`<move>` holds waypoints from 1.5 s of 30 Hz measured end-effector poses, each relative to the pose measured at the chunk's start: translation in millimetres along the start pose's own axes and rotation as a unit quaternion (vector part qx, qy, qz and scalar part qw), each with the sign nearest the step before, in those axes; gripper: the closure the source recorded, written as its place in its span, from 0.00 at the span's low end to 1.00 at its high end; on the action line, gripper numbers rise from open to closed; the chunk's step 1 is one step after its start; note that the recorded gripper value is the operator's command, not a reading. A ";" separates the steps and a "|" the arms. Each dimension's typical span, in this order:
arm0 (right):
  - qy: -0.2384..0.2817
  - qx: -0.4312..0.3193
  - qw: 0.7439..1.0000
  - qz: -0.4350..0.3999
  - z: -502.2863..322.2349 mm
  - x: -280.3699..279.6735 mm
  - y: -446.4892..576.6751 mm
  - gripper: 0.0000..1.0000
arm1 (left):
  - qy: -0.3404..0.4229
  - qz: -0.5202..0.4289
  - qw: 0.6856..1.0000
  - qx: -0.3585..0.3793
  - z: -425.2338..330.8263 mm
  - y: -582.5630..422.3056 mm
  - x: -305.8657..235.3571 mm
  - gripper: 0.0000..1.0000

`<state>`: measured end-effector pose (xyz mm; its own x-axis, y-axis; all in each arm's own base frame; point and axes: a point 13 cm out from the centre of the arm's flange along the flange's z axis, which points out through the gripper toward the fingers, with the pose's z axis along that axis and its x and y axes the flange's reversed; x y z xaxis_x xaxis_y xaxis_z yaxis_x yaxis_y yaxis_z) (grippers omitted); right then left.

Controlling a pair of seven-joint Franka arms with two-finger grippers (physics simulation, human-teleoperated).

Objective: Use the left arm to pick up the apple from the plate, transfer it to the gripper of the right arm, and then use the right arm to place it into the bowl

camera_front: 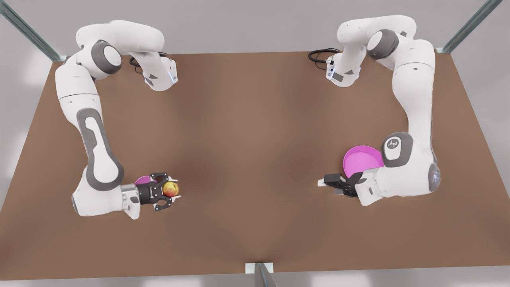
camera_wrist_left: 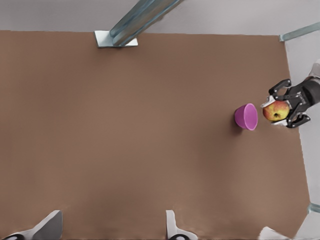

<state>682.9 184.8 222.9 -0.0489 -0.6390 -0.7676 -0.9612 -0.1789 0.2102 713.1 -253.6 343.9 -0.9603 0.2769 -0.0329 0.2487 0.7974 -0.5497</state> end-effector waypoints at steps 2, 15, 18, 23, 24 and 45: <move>0.098 -0.010 0.995 -0.007 -24.7 50.0 10.7 0.33 | 0.058 -0.013 0.992 -0.112 -27.0 47.0 38.2 0.00; 0.355 -0.016 0.934 -0.043 -64.1 184.2 15.3 0.31 | 0.140 -0.050 0.917 -0.369 -105.4 49.2 159.7 0.00; 0.364 -0.016 0.930 -0.047 -57.4 187.0 22.8 0.31 | 0.120 -0.073 0.926 -0.350 -113.6 68.5 152.2 0.00; 0.368 -0.015 0.928 -0.045 -44.1 190.1 29.9 0.31 | 0.103 -0.083 0.931 -0.341 -106.7 74.0 140.0 0.00; 0.368 -0.015 0.929 -0.043 -42.3 191.4 30.9 0.31 | 0.102 -0.090 0.931 -0.338 -105.8 79.4 140.9 0.00; 0.462 0.150 0.849 0.207 -228.1 -6.7 93.8 0.00 | 0.066 -0.135 0.928 -0.340 -97.9 82.4 140.5 0.00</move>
<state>655.0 1.6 385.9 -0.2988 -0.9396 0.1670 -0.9461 0.3145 0.0768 611.0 -96.5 375.7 -0.9865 0.0448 0.1574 0.0661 0.9889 0.1333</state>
